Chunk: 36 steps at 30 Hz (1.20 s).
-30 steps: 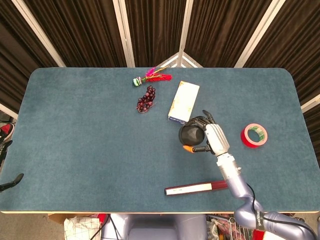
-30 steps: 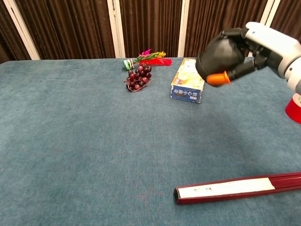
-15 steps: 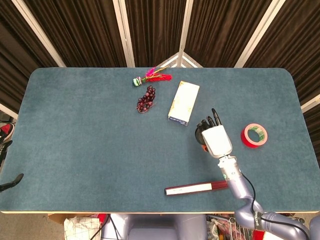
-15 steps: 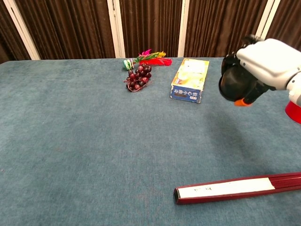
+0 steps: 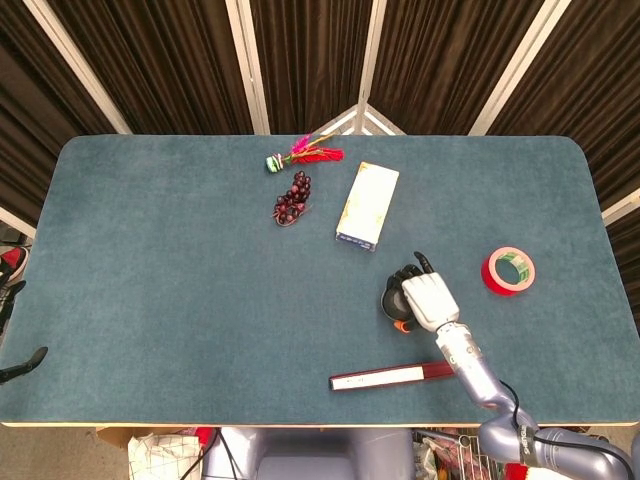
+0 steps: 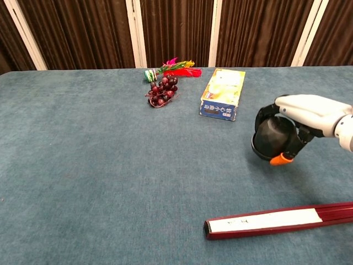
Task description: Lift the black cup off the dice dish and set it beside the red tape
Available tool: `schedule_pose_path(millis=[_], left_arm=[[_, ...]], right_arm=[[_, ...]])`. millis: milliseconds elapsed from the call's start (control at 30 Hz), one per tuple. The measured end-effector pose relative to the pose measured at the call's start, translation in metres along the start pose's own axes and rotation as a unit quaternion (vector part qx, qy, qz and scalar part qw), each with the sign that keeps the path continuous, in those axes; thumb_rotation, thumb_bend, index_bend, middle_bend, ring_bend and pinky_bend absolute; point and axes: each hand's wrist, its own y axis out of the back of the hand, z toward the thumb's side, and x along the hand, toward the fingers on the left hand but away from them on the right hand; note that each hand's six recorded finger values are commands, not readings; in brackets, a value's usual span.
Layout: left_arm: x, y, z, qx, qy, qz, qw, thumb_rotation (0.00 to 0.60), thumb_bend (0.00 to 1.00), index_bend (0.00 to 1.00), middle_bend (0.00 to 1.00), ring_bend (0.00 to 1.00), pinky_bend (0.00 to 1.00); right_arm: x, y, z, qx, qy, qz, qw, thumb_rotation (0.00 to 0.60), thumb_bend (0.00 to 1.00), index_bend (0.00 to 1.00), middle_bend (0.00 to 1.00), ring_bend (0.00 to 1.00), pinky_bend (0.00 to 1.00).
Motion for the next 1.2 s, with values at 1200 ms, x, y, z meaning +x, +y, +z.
schedule_pose_path(millis=[1200], left_arm=[[-0.0007, -0.0007, 0.0007, 0.002, -0.001, -0.002, 1.0000, 0.600, 0.31, 0.12, 0.00, 0.00, 0.09]], right_arm=[[-0.0034, -0.0046, 0.0070, -0.021, -0.006, 0.021, 0.9995, 0.600, 0.09, 0.14, 0.32, 0.16, 0.00]])
